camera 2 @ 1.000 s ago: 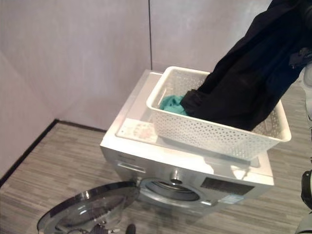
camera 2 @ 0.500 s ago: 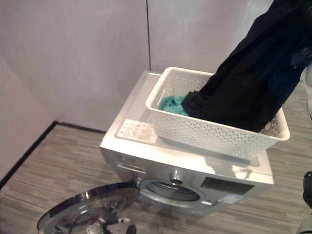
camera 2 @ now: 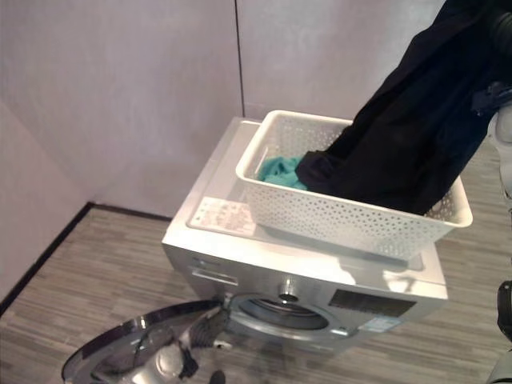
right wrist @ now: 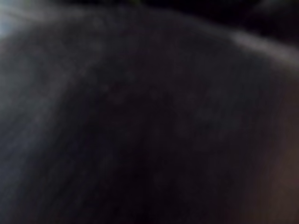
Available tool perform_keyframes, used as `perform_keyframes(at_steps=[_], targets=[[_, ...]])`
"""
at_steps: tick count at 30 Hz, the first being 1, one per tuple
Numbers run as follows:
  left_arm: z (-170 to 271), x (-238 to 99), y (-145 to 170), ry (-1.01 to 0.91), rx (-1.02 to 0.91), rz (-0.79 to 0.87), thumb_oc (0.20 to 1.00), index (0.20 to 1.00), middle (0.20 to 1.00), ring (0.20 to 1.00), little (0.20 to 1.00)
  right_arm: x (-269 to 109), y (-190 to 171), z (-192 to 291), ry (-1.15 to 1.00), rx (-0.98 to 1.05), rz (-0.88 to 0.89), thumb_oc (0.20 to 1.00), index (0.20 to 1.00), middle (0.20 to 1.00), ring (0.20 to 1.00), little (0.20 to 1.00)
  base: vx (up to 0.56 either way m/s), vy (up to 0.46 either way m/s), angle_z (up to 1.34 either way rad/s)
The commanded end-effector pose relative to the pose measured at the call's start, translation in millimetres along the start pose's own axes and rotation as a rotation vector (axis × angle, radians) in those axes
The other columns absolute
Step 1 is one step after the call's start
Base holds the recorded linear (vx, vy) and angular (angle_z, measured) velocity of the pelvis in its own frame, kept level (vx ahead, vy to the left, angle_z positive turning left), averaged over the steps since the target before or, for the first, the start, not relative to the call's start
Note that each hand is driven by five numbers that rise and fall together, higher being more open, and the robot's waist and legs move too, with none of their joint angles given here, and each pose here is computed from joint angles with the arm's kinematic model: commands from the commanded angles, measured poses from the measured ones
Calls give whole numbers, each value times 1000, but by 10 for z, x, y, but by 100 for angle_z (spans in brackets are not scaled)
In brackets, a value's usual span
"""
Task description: Grab the laundry basket,head to the washer,open it,put in the laundry and shut it.
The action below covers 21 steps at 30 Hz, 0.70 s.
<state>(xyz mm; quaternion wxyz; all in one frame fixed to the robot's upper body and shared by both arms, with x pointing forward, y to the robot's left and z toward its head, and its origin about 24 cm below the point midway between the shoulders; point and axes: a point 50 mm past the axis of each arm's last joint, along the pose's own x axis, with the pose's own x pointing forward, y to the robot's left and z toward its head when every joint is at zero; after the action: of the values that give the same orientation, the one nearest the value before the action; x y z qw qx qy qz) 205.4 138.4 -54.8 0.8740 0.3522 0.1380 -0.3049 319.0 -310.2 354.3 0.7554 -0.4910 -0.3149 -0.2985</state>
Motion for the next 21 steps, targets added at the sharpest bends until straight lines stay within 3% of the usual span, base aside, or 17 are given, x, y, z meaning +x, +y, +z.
perform_keyframes(at_steps=[1, 3, 5, 7, 10, 11, 13, 16, 19, 20, 21], targets=[[303, -355, 543, -178, -11, -119, 1000, 1000, 1000, 1000, 1000, 304, -348, 155, -20, -29, -62, 200, 200, 200, 200, 200, 0, 0, 0], [376, -567, 685, -205, -30, -127, 1000, 1000, 1000, 1000, 1000, 283, -235, 141, -9, -6, -24, 200, 200, 200, 200, 200, 16, -2, 2], [780, -1092, 1222, -332, 18, -111, 1000, 1000, 1000, 1000, 1000, 140, 31, 42, 18, 31, 97, 200, 200, 200, 200, 200, 0, -17, 0], [1089, -1433, 1562, -388, 81, -86, 1000, 1000, 1000, 1000, 1000, 10, 123, -75, 36, 57, 149, 200, 200, 200, 200, 200, 3, -49, 15], [1432, -1886, 1918, -584, 164, 220, 1000, 1000, 1000, 1000, 1000, -190, 26, -261, 45, 71, 158, 200, 200, 200, 200, 200, 31, -49, 30], [1434, -1902, 1913, -580, 168, 223, 1000, 1000, 1000, 1000, 1000, -199, 36, -261, 46, 76, 159, 200, 200, 200, 200, 200, 7, -31, 24], [1526, -2096, 2060, -697, 203, 490, 1000, 1000, 1000, 1000, 1000, -255, -2, -330, 71, 87, 123, 200, 200, 200, 200, 200, 13, -44, 23], [1540, -2108, 2069, -744, 165, 539, 1000, 1000, 1000, 1000, 1000, -271, 32, -345, 89, 107, 118, 200, 200, 200, 200, 200, 29, -31, 4], [1565, -1852, 2005, -777, 131, 495, 1000, 1000, 1000, 1000, 1000, -194, 126, -265, 90, 135, 115, 200, 200, 200, 200, 200, -11, -5, 0], [1577, -1717, 1991, -782, 119, 468, 1000, 1000, 1000, 1000, 1000, -126, 177, -175, 76, 152, 118, 200, 200, 200, 200, 200, 0, 0, 0], [1603, -1368, 2016, -786, 93, 436, 1000, 1000, 1000, 1000, 1000, 25, 242, 47, 35, 187, 119, 200, 200, 200, 200, 200, 0, 0, 0]])
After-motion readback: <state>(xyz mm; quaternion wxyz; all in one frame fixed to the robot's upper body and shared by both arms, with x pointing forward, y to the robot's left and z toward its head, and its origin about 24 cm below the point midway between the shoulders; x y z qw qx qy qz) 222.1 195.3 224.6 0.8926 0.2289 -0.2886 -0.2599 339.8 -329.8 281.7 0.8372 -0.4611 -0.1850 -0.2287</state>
